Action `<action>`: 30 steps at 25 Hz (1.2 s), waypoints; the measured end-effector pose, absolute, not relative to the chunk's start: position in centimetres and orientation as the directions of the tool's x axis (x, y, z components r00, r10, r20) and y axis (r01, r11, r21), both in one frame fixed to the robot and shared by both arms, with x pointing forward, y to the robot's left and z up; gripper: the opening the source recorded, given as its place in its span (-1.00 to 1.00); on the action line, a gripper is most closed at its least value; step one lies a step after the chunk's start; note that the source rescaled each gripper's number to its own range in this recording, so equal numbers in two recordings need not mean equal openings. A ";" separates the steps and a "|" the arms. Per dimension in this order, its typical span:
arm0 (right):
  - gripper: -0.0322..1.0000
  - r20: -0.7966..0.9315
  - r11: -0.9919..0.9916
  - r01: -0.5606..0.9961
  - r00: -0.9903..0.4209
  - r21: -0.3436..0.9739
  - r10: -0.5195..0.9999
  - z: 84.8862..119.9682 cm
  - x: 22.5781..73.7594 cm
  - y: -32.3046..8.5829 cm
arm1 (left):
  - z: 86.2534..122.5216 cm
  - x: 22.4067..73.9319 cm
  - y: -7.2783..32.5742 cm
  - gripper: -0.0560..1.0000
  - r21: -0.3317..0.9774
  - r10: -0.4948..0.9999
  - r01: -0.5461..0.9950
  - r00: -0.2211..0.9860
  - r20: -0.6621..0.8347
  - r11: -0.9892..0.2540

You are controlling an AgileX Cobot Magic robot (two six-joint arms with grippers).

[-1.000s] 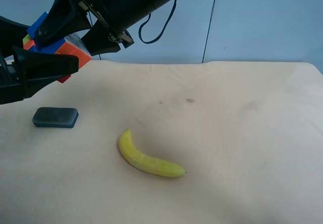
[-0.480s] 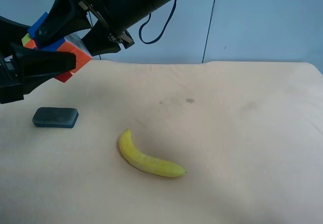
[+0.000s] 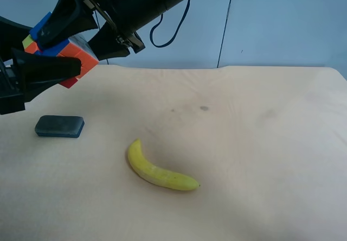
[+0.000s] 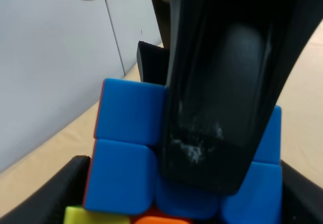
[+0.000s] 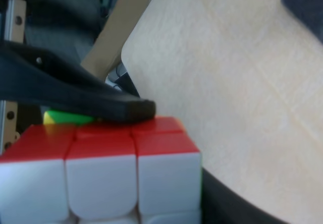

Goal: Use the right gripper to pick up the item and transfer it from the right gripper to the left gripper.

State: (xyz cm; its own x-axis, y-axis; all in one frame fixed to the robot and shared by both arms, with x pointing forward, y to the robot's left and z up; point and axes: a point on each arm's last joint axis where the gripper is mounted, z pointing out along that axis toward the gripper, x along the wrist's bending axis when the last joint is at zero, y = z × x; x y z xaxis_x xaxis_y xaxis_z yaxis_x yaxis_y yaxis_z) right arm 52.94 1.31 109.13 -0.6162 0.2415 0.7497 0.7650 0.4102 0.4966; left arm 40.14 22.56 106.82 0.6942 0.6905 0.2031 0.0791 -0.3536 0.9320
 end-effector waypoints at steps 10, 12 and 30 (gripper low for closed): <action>-0.27 0.790 0.357 0.823 -0.546 0.442 0.279 109.3 53.2 1.4 | 106.8 40.0 22.4 -0.88 0.931 0.674 0.074 0.711 0.202 -0.357; 0.54 0.787 0.341 0.827 -0.545 0.447 0.288 109.3 53.4 1.4 | 106.8 39.6 22.0 -0.88 0.931 0.630 0.057 0.751 0.198 -0.360; 1.00 0.649 0.382 0.758 -0.651 0.528 0.394 113.3 51.4 -1.4 | 106.7 39.5 21.9 -0.88 0.928 0.611 0.045 0.764 0.207 -0.370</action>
